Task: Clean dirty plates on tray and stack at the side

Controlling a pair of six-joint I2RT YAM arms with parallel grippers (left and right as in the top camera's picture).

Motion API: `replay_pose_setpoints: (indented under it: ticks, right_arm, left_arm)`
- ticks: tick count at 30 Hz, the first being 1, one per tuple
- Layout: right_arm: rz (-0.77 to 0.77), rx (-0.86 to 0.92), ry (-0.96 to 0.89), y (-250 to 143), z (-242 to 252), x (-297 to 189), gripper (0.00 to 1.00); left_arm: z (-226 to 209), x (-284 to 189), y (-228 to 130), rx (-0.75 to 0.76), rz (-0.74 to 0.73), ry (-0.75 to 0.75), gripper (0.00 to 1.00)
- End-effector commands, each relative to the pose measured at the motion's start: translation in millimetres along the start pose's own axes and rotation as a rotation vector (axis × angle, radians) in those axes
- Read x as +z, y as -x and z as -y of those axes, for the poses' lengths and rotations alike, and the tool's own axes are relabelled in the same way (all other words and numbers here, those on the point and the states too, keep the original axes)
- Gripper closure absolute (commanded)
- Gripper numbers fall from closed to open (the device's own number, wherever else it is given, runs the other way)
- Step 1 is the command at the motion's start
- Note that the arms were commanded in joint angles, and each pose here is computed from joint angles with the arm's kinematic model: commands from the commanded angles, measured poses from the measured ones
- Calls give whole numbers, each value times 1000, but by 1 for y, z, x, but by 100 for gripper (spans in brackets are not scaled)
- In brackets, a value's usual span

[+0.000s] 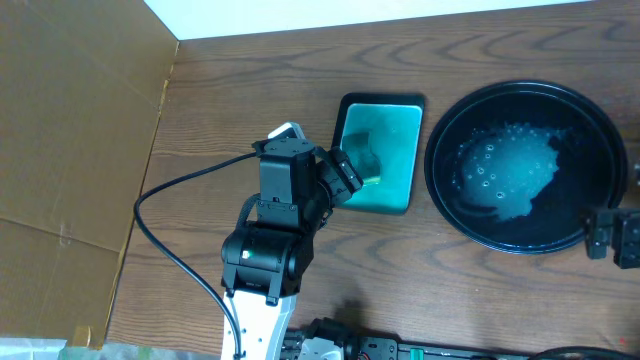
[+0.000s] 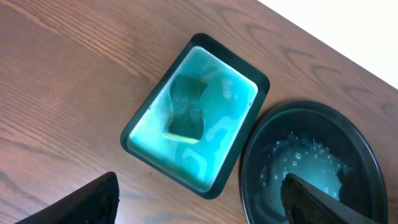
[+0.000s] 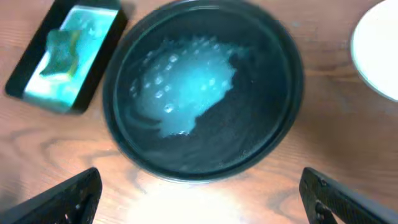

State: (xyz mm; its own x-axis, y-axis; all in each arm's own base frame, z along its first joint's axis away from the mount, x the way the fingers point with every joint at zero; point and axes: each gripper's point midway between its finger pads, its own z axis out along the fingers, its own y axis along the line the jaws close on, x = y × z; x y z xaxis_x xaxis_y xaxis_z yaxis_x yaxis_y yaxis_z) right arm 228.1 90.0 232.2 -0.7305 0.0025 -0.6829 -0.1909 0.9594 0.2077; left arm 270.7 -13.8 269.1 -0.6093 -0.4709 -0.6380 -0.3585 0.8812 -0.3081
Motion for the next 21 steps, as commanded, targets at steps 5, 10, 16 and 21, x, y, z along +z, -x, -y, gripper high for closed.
replay_pose_setpoints:
  ticks: [5, 10, 16, 21]
  right_arm:
    - [242, 9, 70, -18, 25, 23, 1]
    - [448, -74, 133, -25, 28, 34, 1]
    - [662, -127, 108, -25, 37, 28, 1]
    - [773, -116, 14, -25, 57, 26, 1]
  left_arm:
    - [0, -1, 3, 5, 6, 4, 17]
    - [0, -1, 3, 5, 6, 4, 16]
    - [0, -1, 3, 5, 6, 4, 16]
    - [0, -1, 3, 5, 6, 4, 16]
